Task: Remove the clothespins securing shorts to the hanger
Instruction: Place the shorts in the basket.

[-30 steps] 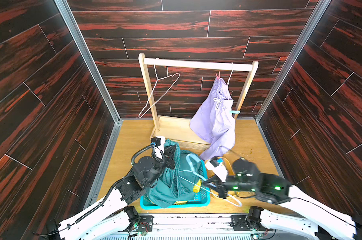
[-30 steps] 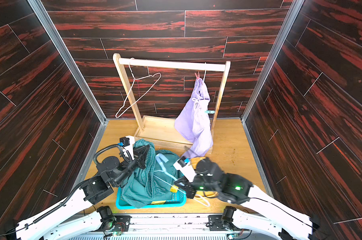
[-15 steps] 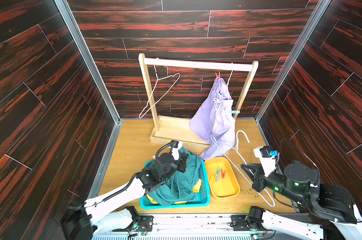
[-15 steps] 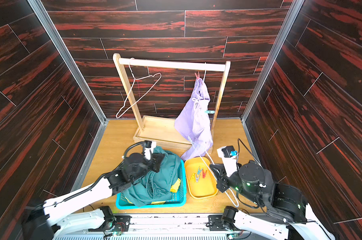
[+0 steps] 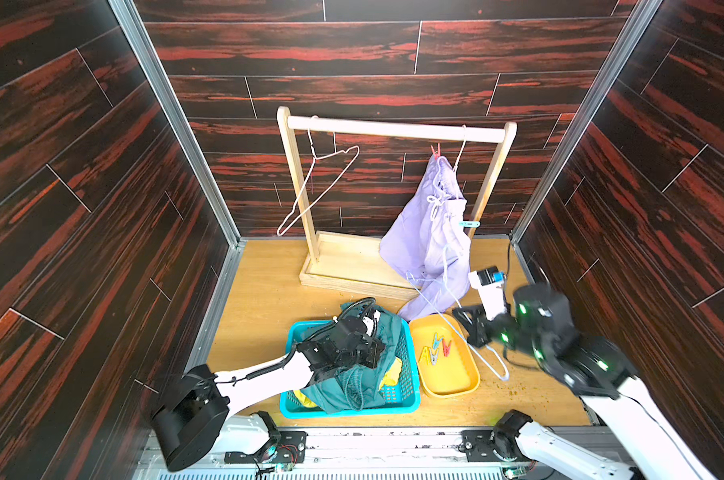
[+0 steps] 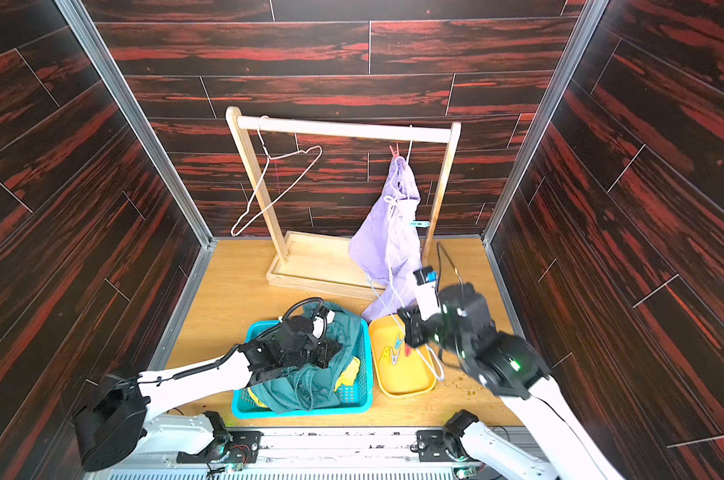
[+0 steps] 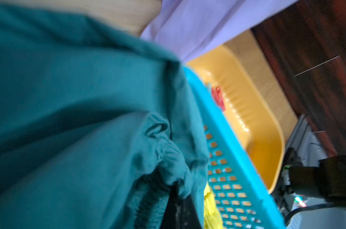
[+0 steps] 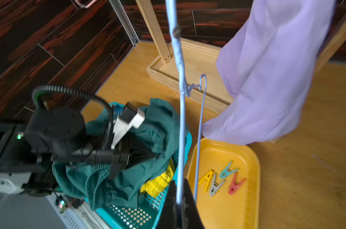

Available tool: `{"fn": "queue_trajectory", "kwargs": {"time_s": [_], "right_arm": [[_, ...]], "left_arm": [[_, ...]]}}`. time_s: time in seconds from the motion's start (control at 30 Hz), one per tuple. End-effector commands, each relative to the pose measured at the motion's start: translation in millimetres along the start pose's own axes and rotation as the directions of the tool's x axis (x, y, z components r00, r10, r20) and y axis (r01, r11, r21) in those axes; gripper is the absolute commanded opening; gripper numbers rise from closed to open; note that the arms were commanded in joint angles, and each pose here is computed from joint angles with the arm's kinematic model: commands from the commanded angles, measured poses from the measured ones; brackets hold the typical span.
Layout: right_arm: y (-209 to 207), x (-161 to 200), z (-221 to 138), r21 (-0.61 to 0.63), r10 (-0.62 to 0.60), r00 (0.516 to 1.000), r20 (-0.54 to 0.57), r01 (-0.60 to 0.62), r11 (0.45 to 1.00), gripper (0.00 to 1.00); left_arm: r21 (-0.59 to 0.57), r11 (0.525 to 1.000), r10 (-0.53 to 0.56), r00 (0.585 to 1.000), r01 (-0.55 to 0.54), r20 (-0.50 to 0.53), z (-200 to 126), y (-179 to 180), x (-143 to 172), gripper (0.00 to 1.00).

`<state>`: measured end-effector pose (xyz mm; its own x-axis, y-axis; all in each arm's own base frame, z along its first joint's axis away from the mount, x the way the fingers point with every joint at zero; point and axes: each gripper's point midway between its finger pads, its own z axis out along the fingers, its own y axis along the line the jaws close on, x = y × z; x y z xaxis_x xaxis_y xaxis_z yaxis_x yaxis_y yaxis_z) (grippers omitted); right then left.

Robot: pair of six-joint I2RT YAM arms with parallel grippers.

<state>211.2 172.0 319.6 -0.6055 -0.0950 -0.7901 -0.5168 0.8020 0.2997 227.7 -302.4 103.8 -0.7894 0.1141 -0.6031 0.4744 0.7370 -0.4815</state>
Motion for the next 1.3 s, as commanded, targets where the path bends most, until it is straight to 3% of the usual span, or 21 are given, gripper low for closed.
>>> {"fn": "queue_trajectory", "kwargs": {"time_s": [0.0, 0.2, 0.33, 0.57, 0.77, 0.8, 0.97, 1.1, 1.27], "right_arm": [[32, -15, 12, -0.228, -0.021, 0.999, 0.026, 0.027, 0.973, 0.00], [34, -30, 29, -0.261, -0.052, 0.998, 0.043, 0.062, 0.963, 0.00], [35, -29, 33, -0.281, -0.055, 0.998, 0.040, 0.064, 0.957, 0.00], [28, -25, 28, -0.265, -0.048, 0.998, 0.035, 0.056, 0.963, 0.00], [28, -30, 22, -0.264, -0.050, 0.998, 0.045, 0.060, 0.963, 0.00], [28, -31, 22, -0.267, -0.051, 0.998, 0.045, 0.061, 0.962, 0.00], [30, -35, 23, -0.279, -0.064, 0.997, 0.051, 0.075, 0.957, 0.00], [31, -43, 24, -0.282, -0.088, 0.994, 0.063, 0.102, 0.954, 0.00], [31, -54, 25, -0.301, -0.120, 0.990, 0.077, 0.138, 0.944, 0.00]], "left_arm": [[-0.091, 0.995, -0.055, 0.993, 0.046, -0.104, 18, 27, 35, 0.00], [-0.118, 0.984, -0.143, 0.985, 0.131, -0.098, 46, 53, 68, 0.00], [-0.143, 0.984, -0.129, 0.984, 0.111, -0.126, 57, 62, 86, 0.00], [-0.136, 0.990, -0.053, 0.995, 0.041, -0.087, 45, 46, 71, 0.00], [-0.212, 0.976, 0.044, 0.998, -0.054, -0.048, 1, 31, 37, 0.70], [-0.234, 0.970, 0.061, 0.997, -0.070, -0.049, -8, 31, 33, 0.77], [-0.244, 0.965, 0.101, 0.995, -0.092, 0.026, -42, 27, 18, 0.84], [-0.161, 0.981, 0.127, 0.982, -0.105, 0.138, -69, 10, 1, 0.90], [-0.057, 0.983, 0.186, 0.938, -0.177, 0.294, -112, -23, -30, 0.98]]}}
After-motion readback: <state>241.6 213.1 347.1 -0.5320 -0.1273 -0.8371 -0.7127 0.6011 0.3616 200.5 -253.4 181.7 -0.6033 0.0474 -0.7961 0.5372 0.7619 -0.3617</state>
